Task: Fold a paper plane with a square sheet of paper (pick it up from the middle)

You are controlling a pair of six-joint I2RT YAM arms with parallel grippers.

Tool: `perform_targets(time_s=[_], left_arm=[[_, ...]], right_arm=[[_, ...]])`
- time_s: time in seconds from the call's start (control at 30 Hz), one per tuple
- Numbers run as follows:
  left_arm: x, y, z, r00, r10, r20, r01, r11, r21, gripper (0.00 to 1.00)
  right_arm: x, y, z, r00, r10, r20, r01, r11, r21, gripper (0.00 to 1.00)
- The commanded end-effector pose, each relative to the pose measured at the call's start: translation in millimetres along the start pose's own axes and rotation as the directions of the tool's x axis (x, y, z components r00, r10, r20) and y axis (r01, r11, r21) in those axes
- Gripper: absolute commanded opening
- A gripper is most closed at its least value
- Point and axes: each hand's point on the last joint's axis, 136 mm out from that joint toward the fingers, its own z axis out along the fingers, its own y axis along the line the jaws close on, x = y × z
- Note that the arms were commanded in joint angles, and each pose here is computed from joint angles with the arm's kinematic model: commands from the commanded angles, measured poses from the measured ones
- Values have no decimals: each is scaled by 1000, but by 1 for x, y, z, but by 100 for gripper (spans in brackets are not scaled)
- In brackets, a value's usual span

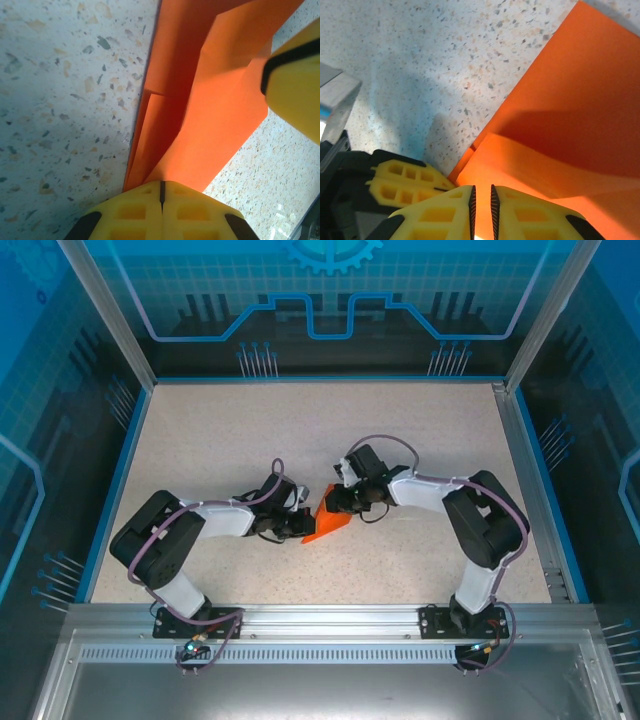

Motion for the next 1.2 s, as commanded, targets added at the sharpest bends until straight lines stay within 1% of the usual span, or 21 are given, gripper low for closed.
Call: perform_targets(time_s=[0.0,0.23,0.4,0.53,0.67,0.8,0.93,1.17], left_arm=[[37,57,5,991,-97,-87,77,975,-208,1],[35,55,4,992,-93,-83,75,976,-203,0],[35,56,4,992,-95,-81,76,975,-208,0],[36,58,5,991,-100,-84,80,974,-213,0],[40,64,5,991,-104,-89,80,969,-235,0],[45,71,5,990,-104,-93,78,964,-253,0],[49,79,6,989,-109,-101,78,958,-278,0],[55,84,7,987,-115,-109,79,954,-288,0]], right_arm=[[12,20,4,999,-23,-29,20,997,-79,17],[24,25,30,997,-18,-76,11,996,-94,14],[36,-3,47,994,42,-102,-43,999,-6,14],[40,-28,53,992,82,-97,-77,995,60,14],[33,-40,48,992,110,-67,-104,990,91,14],[19,-44,42,994,106,-35,-102,990,93,15],[8,-52,39,991,134,-20,-132,988,83,15],[-12,-63,28,988,157,12,-157,985,69,16]])
